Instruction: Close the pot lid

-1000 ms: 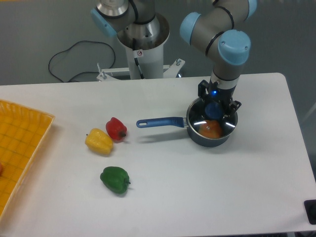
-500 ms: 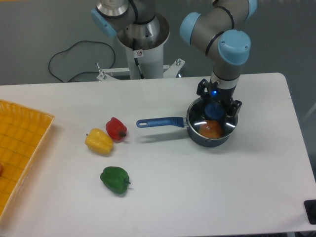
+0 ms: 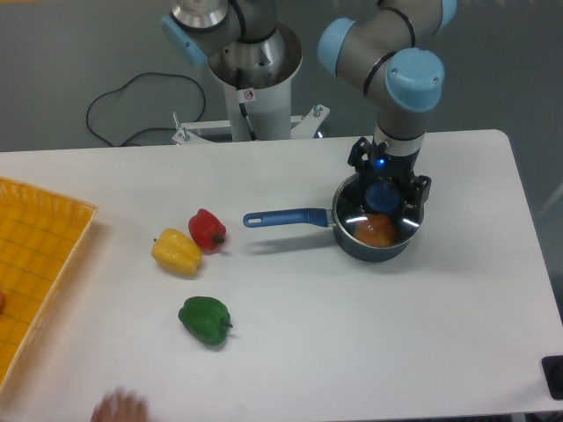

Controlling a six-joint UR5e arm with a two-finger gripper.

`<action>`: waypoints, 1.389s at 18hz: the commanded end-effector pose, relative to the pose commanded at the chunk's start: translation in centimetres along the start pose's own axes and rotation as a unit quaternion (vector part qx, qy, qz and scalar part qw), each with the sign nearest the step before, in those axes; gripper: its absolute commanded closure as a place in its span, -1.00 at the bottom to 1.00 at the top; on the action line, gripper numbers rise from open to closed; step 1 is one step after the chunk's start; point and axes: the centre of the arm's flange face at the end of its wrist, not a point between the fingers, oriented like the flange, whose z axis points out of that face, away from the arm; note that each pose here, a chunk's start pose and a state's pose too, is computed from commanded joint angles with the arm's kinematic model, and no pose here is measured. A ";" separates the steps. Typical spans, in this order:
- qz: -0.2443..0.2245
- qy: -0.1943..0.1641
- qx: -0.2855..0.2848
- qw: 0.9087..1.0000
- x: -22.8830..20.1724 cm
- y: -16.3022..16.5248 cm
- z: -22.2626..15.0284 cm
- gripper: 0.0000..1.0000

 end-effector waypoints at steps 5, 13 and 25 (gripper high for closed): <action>0.000 -0.017 0.001 1.000 0.1 0.0 -3.5 -1.00; -0.006 -0.023 0.001 1.000 -0.8 0.5 -8.9 -1.00; -0.010 0.017 -0.003 1.000 -5.1 2.5 -11.5 -1.00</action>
